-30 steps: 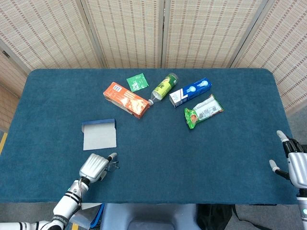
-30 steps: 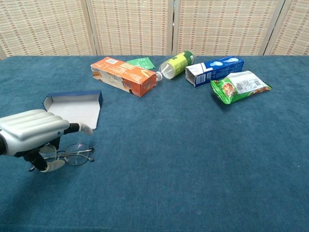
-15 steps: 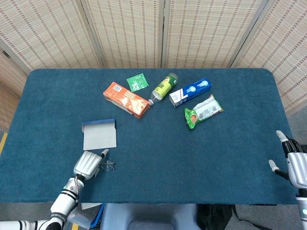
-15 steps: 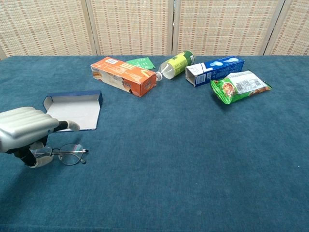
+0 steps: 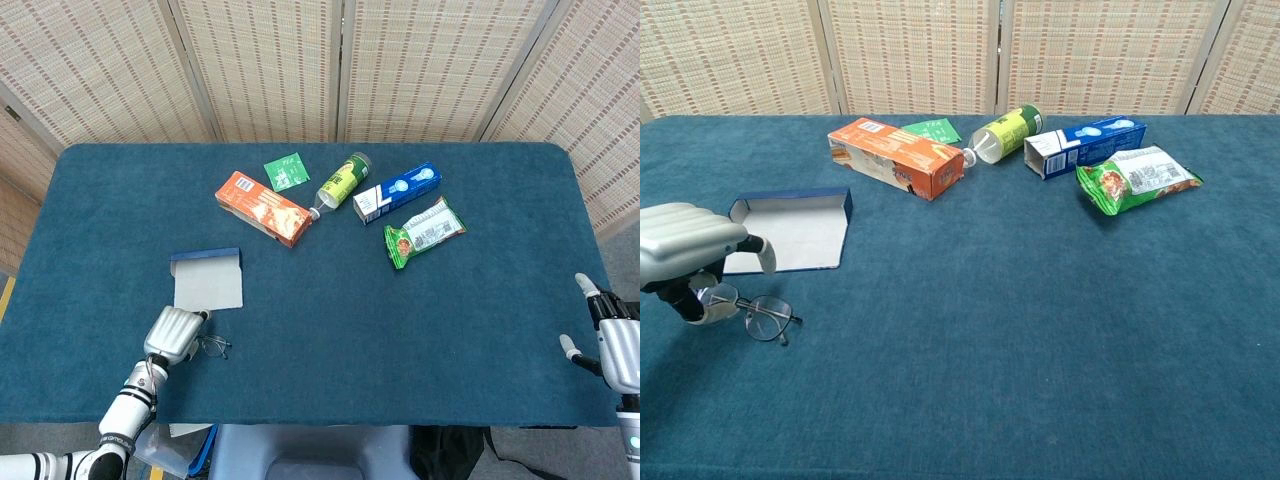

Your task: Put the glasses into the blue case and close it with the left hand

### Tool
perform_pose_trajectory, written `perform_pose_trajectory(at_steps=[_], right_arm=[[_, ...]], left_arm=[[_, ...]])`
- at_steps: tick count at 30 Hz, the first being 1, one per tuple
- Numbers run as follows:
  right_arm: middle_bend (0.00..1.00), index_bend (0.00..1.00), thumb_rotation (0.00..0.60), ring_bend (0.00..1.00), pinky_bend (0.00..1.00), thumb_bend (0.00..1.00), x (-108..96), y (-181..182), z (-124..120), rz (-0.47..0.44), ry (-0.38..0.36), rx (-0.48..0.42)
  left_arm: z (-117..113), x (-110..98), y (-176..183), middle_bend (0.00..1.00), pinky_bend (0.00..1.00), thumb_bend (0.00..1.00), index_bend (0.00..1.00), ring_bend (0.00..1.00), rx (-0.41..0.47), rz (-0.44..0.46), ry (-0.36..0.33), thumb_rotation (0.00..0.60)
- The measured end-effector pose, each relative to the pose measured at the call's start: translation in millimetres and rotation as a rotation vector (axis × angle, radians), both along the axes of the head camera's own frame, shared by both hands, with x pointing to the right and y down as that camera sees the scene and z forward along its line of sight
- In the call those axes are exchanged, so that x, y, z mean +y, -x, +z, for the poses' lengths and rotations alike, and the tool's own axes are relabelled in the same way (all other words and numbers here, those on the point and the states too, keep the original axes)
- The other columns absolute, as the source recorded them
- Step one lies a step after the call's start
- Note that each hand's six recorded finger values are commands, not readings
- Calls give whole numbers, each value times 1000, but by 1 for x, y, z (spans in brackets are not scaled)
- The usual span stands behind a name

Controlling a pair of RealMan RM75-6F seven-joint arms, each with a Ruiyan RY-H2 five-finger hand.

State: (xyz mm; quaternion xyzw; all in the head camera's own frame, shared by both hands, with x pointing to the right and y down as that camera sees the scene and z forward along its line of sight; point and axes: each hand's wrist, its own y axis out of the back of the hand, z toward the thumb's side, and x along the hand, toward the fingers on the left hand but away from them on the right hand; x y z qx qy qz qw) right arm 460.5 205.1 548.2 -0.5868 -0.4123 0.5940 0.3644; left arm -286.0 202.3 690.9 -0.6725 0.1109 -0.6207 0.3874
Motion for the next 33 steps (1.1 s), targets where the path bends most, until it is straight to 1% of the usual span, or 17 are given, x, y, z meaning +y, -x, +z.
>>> perform_pose_trajectory(at_steps=[10,16,22,33], right_arm=[[169,48,600,198,320,254,2,-3,0,9,2,0],[169,48,600,198,320,253,2,-2,1,8,3,-3],[169,48,600,198,320,253,1,-3,2,10,4,-2],[169,49,600,198,320,253,2,-4,1,16,6,0]], left_arm=[[6,-1,-1,1000,1000,345,436,1000,-10,-2,1,600],[8,-2,1,1000,1000,349,489,1000,-11,-11,1,600],[11,-1,2,1000,1000,360,515,1000,-12,-15,8,600],[15,-1,-1,1000,1000,408,544,1000,3,-20,22,600]])
